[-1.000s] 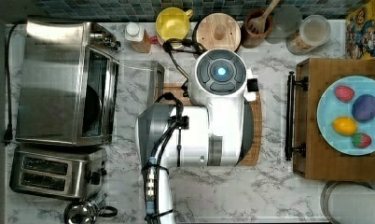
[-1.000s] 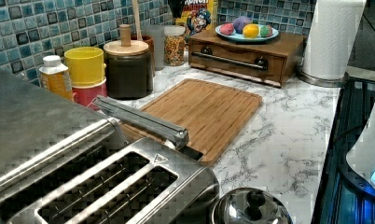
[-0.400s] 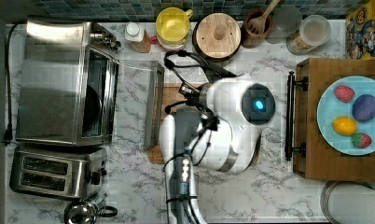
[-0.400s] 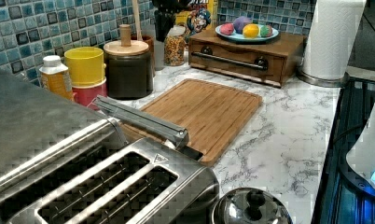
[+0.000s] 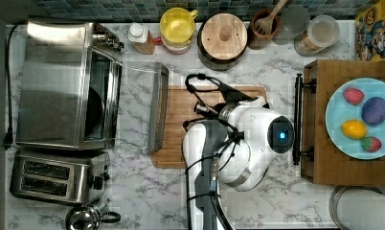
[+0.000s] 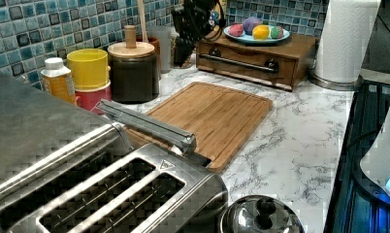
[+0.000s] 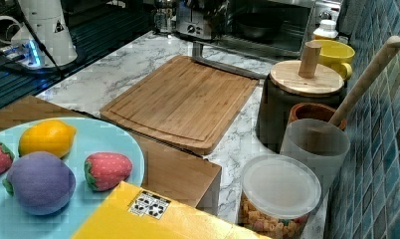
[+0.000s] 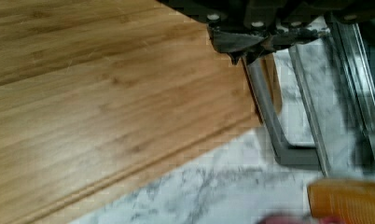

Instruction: Close the oven.

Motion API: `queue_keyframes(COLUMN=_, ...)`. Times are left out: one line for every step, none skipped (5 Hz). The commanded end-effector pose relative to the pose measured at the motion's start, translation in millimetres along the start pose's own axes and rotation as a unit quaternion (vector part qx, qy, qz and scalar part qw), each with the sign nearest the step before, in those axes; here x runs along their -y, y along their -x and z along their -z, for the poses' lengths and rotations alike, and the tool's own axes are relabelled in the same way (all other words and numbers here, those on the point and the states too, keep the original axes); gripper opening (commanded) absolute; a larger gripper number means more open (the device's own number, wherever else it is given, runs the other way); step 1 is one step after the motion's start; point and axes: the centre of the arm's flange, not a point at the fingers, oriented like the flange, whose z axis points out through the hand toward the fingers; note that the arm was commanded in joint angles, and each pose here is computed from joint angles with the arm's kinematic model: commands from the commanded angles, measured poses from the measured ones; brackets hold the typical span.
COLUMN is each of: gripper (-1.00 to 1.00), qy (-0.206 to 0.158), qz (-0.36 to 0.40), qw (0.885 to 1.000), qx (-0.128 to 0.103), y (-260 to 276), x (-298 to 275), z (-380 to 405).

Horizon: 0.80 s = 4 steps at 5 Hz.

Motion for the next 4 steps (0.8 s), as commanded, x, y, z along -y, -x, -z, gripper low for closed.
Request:
queue_keyframes(gripper=-1.00, qy=-0.068, qz=0.136, qw=0.988, qx=-0.020, y=22.7, x=44.3, z=-59.3)
queue_keyframes(gripper=-1.00, qy=-0.050, qz=0.142, qw=0.987, qx=-0.049, y=27.3, x=48.0, z=-89.0)
queue_keyframes(gripper=-1.00, qy=-0.041, qz=0.147, qw=0.987, qx=-0.050, y=25.2, x=45.4, z=-105.9)
queue_keyframes(gripper=-1.00, qy=-0.058, qz=0.143, qw=0.987, qx=-0.041, y=21.0, x=43.5, z=-109.6)
